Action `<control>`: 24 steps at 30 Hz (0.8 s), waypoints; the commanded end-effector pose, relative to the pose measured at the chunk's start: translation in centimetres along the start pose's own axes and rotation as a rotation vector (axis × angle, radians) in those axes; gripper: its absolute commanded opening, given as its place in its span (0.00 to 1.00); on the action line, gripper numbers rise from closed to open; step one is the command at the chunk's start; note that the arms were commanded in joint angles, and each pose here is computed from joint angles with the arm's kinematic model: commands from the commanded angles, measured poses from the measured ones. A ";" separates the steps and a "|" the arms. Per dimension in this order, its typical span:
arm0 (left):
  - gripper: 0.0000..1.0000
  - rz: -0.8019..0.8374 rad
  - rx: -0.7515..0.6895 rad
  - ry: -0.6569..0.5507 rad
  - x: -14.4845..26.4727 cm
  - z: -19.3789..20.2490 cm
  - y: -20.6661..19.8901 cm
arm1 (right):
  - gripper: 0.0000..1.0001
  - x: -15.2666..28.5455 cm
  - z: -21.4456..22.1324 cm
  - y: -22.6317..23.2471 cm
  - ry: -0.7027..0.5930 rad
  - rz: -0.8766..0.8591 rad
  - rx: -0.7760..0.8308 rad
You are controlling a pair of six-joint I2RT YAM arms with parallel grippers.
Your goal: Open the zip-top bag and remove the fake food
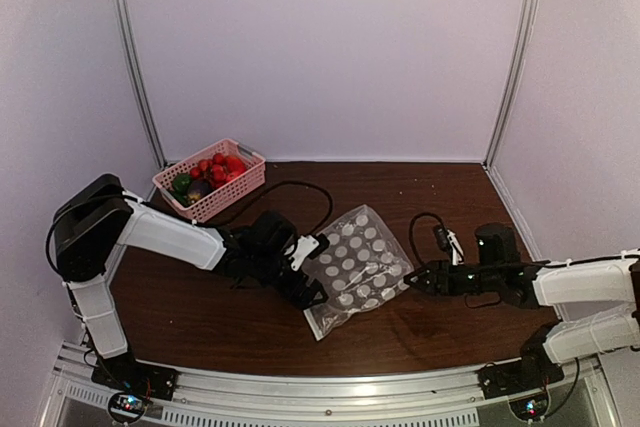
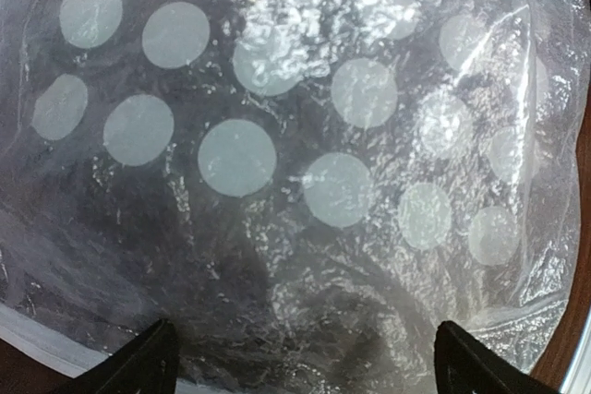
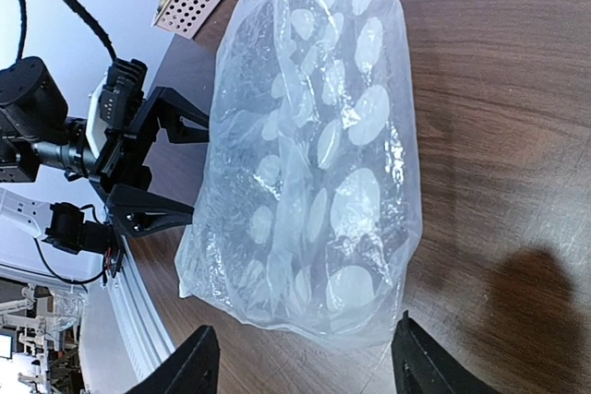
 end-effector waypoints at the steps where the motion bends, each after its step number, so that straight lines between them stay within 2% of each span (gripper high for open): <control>1: 0.98 0.015 0.010 0.015 -1.0 0.9 -0.3 | 0.66 -1.0 -0.8 -0.5 -0.016 0.048 -0.052; 6: 0.98 0.013 0.010 0.020 -1.0 1.2 -0.3 | 0.60 -2.1 -1.2 -1.4 -0.017 0.093 -0.104; 11: 0.98 0.010 0.009 0.021 -1.0 1.2 -0.3 | 0.43 -2.5 -1.6 -1.4 -0.028 0.089 -0.103; 17: 0.98 0.009 0.007 0.019 -0.9 1.3 -0.3 | 0.00 -2.9 -2.0 -1.5 -0.039 0.074 -0.086; 20: 0.98 0.012 -0.013 -0.041 0.6 -0.1 -0.7 | 0.00 -2.5 -2.4 -0.6 -0.055 0.023 -0.034; 24: 0.98 0.039 -0.071 -0.192 4.7 -3.8 -2.1 | 0.00 -1.6 -3.0 1.1 -0.070 -0.025 0.094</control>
Point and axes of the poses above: each gripper's point midway between its finger pads, its own x axis back along the fingers, its own y axis along the line the jaws close on, z = x × y, the point moved 9 cm from there along x, back along the fingers, and after that the axes turned 3 degrees about -x, right-handed, at the moved point
